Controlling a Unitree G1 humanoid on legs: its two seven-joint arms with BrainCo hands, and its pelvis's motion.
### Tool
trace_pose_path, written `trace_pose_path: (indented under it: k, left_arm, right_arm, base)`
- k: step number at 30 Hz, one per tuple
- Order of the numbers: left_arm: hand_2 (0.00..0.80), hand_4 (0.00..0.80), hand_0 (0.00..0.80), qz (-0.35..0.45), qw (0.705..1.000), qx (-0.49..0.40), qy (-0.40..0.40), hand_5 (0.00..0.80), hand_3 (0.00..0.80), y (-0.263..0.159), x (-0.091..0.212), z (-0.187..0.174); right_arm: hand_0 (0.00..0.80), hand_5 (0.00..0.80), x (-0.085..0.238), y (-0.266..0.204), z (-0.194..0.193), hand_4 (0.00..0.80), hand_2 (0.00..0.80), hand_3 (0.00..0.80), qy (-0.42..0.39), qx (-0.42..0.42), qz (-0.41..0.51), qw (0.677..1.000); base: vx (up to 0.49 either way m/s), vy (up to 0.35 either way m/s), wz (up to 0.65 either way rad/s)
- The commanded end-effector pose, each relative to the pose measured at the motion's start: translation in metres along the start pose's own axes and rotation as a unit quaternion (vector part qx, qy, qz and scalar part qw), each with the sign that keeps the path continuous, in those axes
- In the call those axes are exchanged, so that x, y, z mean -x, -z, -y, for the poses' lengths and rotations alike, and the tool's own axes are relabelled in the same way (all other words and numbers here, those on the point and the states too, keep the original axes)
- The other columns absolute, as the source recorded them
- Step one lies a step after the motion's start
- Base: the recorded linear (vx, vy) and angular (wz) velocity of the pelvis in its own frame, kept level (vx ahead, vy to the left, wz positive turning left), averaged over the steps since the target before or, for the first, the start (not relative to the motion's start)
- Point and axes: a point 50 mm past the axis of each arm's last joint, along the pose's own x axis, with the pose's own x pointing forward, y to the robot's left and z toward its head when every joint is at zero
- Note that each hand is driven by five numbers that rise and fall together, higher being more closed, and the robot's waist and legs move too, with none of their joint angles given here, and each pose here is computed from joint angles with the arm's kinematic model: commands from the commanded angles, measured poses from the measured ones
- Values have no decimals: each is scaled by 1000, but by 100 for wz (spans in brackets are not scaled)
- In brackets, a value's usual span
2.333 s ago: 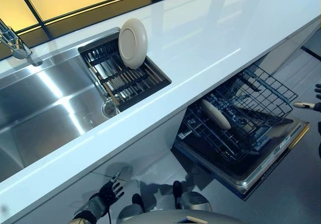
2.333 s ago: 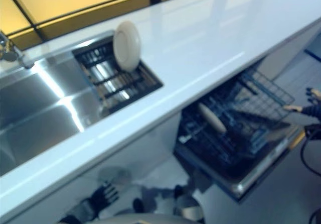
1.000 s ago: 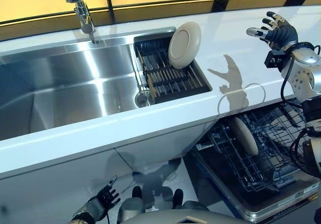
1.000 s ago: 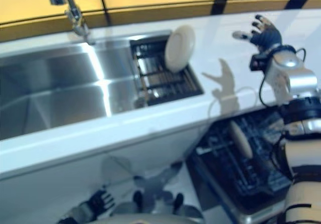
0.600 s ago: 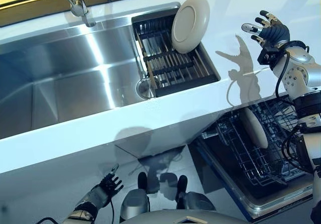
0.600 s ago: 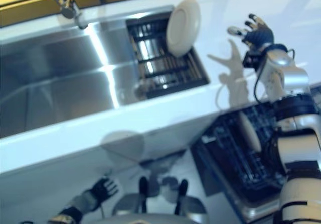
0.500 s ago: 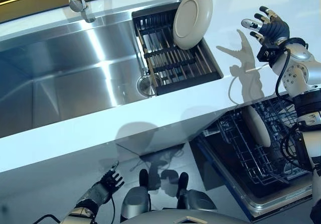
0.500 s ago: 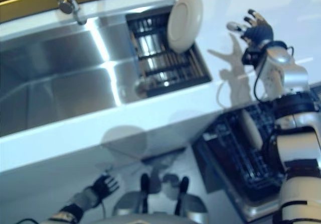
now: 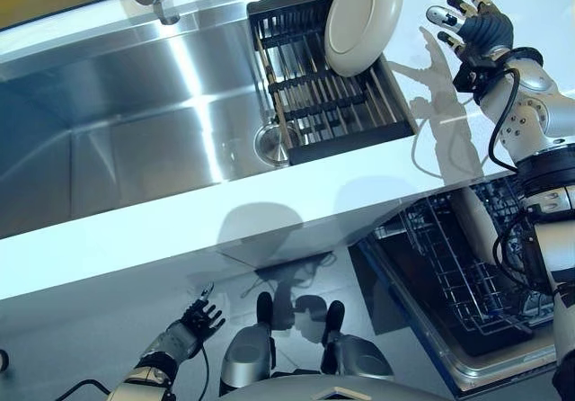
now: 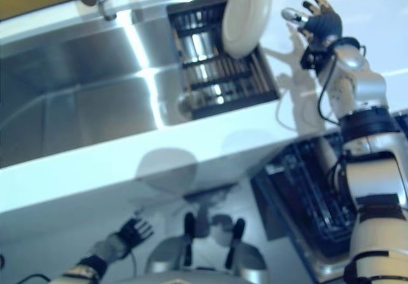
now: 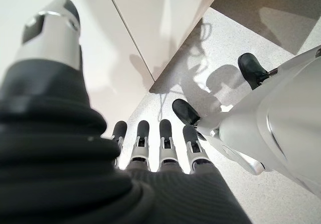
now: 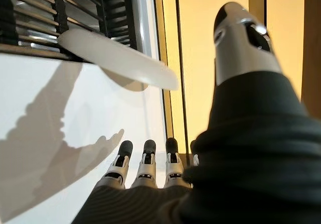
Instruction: Take plates into dishwasher
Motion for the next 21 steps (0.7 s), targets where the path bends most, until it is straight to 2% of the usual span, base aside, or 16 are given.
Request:
trace_pose_path:
  k: [1, 21]
  left_arm:
    - [0, 0, 0, 8, 999, -31, 13, 0, 0, -9, -2, 16]
    - [0, 0, 0, 3, 1000, -30, -7, 0, 0, -1, -3, 1]
  right_arm:
    - [0, 0, -5, -60, -29, 0, 0, 0, -41, 0, 96, 995]
    - [0, 0, -10, -53, -32, 0, 0, 0, -39, 10, 67, 997]
  base:
    - [49, 16, 8]
    - [29, -1, 3]
